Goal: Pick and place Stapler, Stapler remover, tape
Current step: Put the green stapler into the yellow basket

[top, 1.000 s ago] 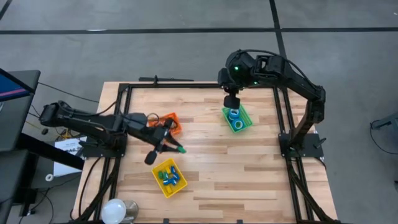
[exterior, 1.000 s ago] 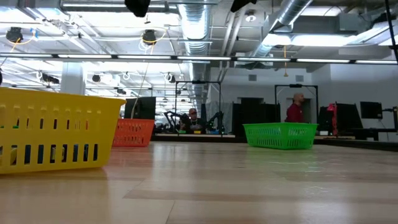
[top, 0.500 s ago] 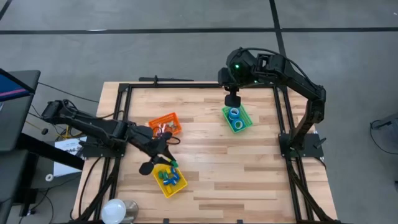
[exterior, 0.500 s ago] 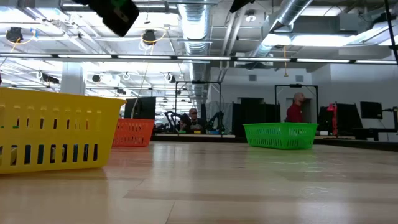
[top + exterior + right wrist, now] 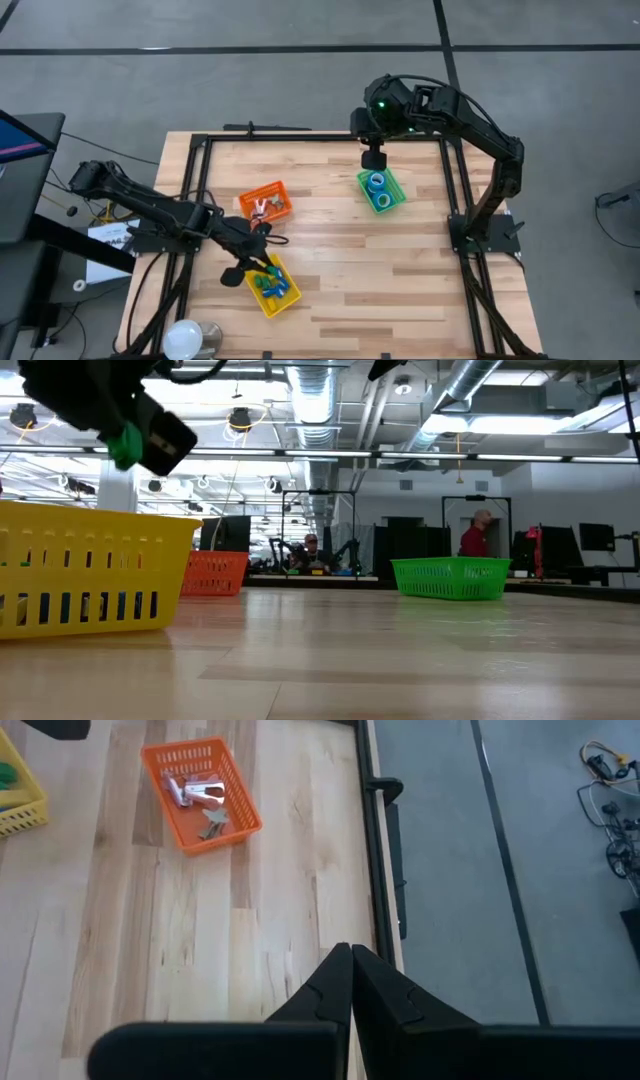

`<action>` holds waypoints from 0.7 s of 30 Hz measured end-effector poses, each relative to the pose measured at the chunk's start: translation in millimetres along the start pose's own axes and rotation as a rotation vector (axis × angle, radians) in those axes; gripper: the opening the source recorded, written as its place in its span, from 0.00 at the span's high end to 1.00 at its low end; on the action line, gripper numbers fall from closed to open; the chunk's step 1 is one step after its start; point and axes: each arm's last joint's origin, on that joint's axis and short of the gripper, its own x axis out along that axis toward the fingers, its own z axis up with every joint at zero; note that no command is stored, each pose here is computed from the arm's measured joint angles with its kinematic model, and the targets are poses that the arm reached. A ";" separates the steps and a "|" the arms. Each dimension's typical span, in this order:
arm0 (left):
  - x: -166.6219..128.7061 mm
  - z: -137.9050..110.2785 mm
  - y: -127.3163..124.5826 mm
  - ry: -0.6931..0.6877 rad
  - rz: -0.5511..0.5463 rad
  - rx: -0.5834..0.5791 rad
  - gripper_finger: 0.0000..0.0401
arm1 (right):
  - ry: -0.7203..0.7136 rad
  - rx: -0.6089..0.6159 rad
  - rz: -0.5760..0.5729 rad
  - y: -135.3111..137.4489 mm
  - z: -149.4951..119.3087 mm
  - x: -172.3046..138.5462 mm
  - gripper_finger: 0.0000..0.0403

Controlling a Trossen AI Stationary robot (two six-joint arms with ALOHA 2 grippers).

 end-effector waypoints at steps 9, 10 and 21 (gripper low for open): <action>1.1 -3.9 0.8 0.009 0.002 -0.001 0.80 | -0.004 0.007 -0.008 -2.3 -0.2 0.2 1.00; 1.1 -3.9 0.8 0.009 0.002 -0.002 0.80 | -0.005 0.007 -0.008 -2.2 0.0 0.2 1.00; 1.1 -3.8 1.3 0.007 0.017 -0.005 0.60 | -0.005 0.028 -0.008 -2.2 -0.1 0.2 1.00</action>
